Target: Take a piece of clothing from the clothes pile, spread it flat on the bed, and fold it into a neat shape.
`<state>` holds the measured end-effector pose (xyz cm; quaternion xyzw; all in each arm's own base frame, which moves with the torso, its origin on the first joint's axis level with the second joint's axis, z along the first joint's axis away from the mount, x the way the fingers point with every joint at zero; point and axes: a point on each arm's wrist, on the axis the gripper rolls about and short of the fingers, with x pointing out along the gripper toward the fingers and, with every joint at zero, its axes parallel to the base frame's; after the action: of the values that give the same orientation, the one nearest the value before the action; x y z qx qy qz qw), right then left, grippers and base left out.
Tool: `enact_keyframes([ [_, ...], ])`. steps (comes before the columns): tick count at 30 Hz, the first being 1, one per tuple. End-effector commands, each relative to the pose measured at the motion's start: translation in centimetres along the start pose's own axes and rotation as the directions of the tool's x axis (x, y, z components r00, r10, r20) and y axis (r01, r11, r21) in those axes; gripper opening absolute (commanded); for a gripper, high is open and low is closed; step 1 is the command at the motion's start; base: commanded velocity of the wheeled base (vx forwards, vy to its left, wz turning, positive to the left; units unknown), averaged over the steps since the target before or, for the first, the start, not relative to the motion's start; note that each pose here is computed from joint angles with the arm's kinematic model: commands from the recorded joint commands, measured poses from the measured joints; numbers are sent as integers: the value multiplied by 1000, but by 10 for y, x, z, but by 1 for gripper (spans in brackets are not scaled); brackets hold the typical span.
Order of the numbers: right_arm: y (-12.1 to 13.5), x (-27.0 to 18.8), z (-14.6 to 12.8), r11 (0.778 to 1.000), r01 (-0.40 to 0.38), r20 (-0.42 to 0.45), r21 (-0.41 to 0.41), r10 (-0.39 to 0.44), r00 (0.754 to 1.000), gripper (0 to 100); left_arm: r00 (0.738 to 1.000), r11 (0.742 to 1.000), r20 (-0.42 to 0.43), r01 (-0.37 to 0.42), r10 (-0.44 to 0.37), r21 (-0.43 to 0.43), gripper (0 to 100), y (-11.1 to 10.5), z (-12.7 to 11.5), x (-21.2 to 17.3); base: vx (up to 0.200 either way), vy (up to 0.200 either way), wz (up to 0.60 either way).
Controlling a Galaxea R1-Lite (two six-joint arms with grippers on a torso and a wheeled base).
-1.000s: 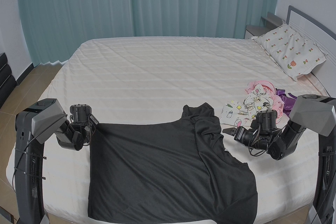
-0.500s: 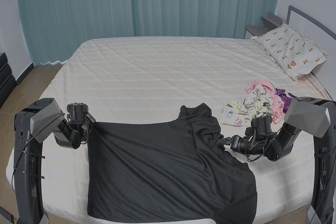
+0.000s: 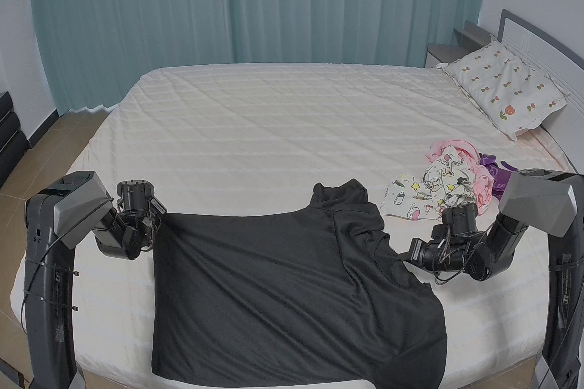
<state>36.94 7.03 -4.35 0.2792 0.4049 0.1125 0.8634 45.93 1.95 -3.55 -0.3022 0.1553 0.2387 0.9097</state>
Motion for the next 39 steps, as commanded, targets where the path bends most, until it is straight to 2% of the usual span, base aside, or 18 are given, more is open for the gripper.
enact_keyframes([
  [1,-2,-14,6,1000,8,23,11,-9,1000,0,1000,1000,1,2,-2,-1,0,-1,0,0,0,0,0],
  [11,-12,-26,8,999,36,37,27,-37,999,0,1000,1000,-2,-1,1,1,0,0,0,-1,0,0,0],
  [18,-12,-41,16,999,44,69,8,-44,997,0,1000,1000,-3,-2,2,1,0,0,-1,-1,0,0,0],
  [26,-23,-42,8,994,105,19,-42,-104,994,0,1000,1000,-3,-2,2,1,0,0,-1,-1,0,0,0],
  [32,-28,-44,24,988,149,91,-42,-145,985,0,1000,1000,-6,-1,1,3,0,0,-2,-1,0,0,0],
  [39,-38,-37,16,984,173,57,-52,-170,984,0,1000,1000,-5,1,-1,3,0,-1,-2,-2,0,0,0],
])
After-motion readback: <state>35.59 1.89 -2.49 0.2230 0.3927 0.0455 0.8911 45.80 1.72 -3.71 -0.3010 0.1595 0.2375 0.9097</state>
